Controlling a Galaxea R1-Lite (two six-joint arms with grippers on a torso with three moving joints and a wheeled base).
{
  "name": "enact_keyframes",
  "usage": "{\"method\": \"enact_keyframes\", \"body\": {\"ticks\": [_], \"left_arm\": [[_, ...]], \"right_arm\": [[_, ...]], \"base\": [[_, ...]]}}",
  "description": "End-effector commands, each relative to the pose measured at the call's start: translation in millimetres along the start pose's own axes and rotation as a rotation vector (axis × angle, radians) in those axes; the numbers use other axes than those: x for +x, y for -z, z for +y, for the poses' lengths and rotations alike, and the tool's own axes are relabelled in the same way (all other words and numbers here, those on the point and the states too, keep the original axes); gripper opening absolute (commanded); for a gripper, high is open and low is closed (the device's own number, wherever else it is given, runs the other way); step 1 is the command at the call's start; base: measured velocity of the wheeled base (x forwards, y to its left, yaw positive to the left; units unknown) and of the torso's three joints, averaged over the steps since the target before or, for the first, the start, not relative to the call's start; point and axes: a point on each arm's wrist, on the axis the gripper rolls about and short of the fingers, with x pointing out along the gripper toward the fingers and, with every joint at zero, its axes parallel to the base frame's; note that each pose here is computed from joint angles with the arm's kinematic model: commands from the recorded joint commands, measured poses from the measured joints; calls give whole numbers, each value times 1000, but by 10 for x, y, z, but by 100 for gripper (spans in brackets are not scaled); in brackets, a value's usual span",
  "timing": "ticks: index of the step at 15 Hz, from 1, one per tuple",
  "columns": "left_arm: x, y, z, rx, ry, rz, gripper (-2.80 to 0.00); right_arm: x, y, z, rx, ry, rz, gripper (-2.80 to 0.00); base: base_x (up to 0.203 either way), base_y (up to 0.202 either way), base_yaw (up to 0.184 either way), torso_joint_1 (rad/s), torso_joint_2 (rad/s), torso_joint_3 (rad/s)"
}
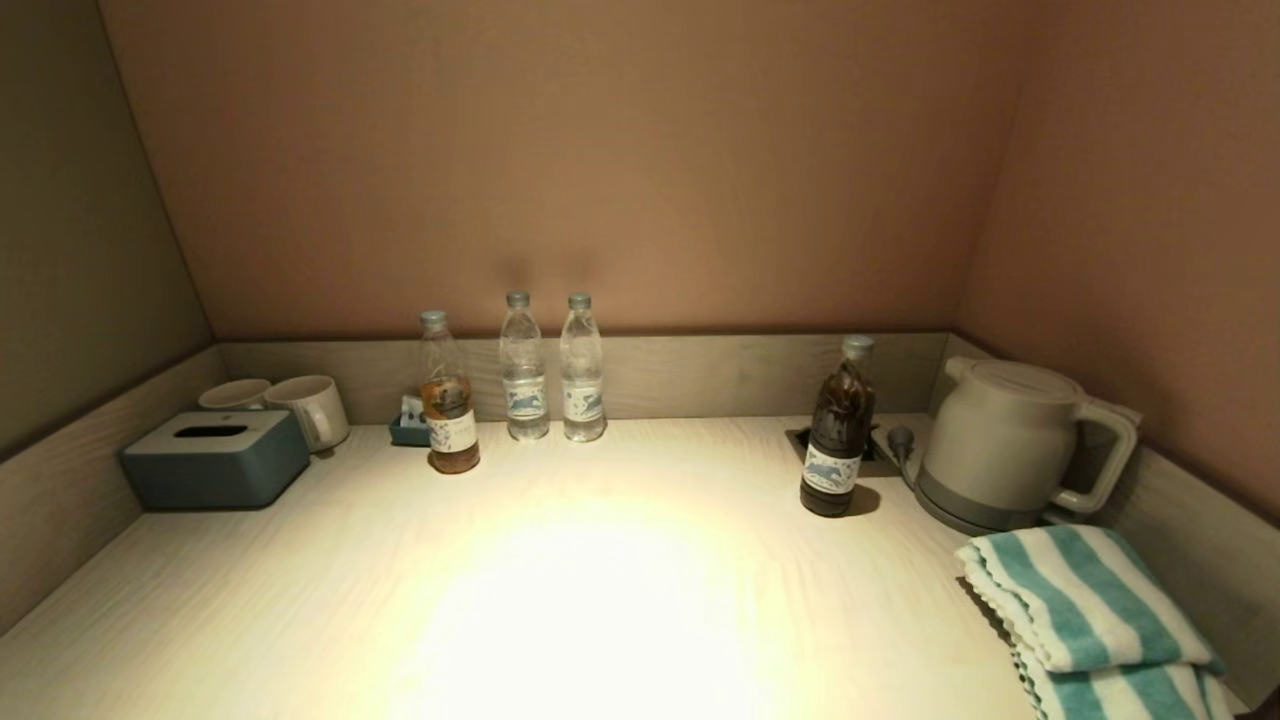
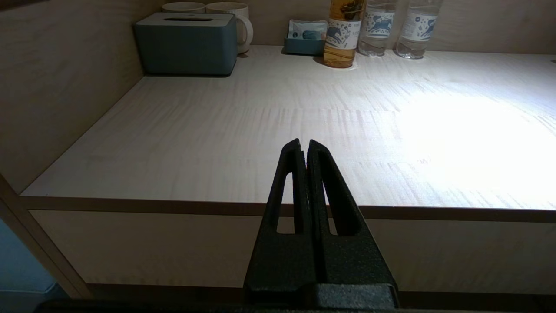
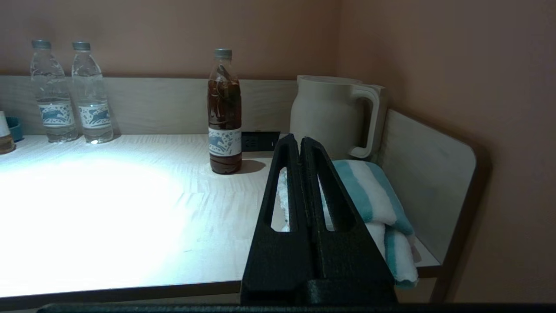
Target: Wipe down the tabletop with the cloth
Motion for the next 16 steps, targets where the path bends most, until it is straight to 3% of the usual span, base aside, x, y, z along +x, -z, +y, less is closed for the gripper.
{"method": "enact_keyframes", "body": {"ticks": [1, 4, 7, 16], "left_arm": [[1, -1, 0, -2, -1, 1, -280], [1, -1, 0, 0, -1, 1, -280], [1, -1, 0, -2, -1, 1, -280], [1, -1, 0, -2, -1, 1, -280]], "right_arm": [[-1, 46, 8, -1, -23, 34, -280], [-14, 180, 20, 9, -51, 164, -280], [-29, 249, 27, 20, -67, 234, -280], [-37, 278, 28, 28, -66, 261, -280]], "base": [[0, 0, 0, 0, 0, 0], [0, 0, 0, 0, 0, 0], [0, 0, 0, 0, 0, 0], [0, 0, 0, 0, 0, 0]]}}
